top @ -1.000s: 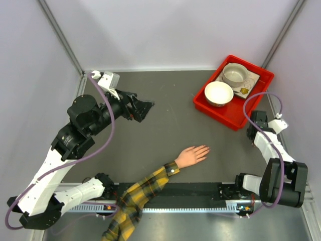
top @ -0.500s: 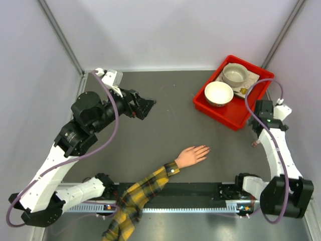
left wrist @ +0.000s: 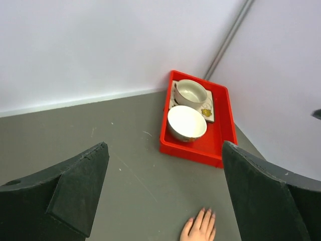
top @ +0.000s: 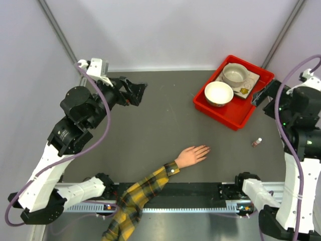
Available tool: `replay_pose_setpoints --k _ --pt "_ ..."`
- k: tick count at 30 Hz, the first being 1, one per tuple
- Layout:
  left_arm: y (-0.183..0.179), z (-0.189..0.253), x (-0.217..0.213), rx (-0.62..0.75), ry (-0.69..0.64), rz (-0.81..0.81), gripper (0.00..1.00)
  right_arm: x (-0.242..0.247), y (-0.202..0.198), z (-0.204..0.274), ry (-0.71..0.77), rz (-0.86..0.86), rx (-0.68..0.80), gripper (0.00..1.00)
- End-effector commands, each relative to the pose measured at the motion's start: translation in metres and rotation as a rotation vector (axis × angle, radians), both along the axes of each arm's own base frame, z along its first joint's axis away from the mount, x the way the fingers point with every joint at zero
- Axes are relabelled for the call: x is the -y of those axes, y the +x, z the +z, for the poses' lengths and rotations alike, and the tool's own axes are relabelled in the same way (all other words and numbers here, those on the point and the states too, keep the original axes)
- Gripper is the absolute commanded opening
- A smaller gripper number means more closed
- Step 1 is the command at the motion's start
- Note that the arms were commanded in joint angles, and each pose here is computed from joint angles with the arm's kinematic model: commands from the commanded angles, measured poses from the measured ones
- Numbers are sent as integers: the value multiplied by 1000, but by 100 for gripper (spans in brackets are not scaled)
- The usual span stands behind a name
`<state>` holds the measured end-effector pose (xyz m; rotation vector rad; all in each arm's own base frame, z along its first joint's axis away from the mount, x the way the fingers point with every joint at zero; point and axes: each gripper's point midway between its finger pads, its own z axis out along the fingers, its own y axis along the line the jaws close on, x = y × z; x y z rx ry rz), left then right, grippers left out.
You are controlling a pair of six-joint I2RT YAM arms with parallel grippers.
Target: Paint the nails
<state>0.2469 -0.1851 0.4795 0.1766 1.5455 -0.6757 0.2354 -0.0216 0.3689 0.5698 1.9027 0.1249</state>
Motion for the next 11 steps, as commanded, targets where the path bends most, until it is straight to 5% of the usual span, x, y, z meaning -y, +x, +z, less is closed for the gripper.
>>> replay_pose_setpoints --k 1,5,11 --pt "4 35 -15 81 -57 78 98 -41 -13 51 26 230 125 99" --pt "1 50 -29 109 -68 125 97 -65 -22 117 70 339 326 99" --pt "-4 53 -44 110 -80 176 97 -89 -13 123 152 455 345 99"
